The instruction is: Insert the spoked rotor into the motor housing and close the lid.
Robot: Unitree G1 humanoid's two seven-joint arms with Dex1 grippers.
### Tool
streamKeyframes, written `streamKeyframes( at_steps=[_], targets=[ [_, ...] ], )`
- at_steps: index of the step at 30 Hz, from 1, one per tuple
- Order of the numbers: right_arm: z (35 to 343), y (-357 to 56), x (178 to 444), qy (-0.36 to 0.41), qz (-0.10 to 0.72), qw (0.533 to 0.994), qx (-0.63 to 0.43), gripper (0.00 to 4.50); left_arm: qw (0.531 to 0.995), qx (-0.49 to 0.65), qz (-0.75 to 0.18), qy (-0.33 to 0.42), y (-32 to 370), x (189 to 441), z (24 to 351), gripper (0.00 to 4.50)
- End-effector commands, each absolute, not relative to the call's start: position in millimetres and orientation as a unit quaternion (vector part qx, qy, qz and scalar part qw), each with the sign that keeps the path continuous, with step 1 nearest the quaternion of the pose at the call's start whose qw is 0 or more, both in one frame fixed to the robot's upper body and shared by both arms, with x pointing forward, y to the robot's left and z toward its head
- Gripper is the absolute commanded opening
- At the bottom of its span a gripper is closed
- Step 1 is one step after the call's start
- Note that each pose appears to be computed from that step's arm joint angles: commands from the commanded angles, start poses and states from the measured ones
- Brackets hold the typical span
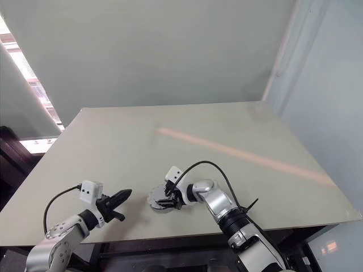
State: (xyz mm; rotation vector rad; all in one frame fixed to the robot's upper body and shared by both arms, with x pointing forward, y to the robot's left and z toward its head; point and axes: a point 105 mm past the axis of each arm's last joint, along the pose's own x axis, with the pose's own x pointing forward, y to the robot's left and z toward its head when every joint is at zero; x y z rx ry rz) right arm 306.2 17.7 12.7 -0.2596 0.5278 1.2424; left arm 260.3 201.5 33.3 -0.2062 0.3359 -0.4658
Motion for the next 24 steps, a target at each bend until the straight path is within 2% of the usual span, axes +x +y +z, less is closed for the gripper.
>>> streamKeyframes(
  at_steps=[1,24],
  targets=[
    [18,16,310,0.242,0.573,0.776,-0.104,3.22,0.958,-0.095,-0.227,0.144,205,265,44,0.0],
    [-1,10,304,0.251,0.568,0.752,-0.22,3.22,0.955,-0.091,-0.239,0.15,202,263,41,0.0]
  ],
)
